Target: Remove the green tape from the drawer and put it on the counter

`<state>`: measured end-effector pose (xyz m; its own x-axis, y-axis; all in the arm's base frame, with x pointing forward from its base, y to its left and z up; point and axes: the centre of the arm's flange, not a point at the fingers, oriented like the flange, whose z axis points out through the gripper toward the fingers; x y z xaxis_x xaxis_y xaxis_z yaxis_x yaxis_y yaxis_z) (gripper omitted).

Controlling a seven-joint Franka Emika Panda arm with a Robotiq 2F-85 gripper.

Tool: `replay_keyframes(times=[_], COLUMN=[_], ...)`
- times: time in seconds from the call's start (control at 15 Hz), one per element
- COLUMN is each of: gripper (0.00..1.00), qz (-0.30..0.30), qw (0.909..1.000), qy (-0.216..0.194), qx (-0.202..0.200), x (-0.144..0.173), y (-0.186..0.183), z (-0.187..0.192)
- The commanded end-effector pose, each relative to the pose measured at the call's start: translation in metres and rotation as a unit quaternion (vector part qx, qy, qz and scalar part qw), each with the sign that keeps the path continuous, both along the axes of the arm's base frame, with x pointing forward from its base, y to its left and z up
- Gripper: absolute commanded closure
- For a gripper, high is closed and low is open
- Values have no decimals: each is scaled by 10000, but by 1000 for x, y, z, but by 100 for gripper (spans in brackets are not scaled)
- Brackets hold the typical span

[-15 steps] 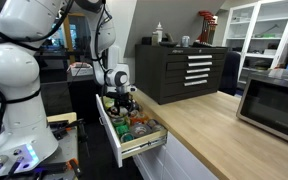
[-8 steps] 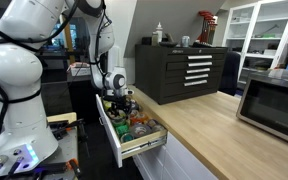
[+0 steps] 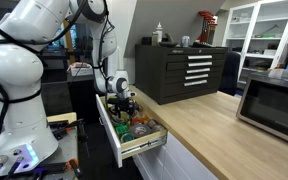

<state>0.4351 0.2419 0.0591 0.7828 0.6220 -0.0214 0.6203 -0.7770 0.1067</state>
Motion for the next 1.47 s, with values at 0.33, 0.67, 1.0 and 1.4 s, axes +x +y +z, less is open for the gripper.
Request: replay_keyframes(times=[0.33,0.67,1.0,1.4], gripper=[0,28,58,93], qz=[121,247,241,111], qw=[9989,9983,9981,9976], qy=[-177,-218,-226,-236], qx=[412,477,519,637], x=[-3,-6,-6,-13], y=[2,1,-8,-24], z=[-13,-14,-15,-14])
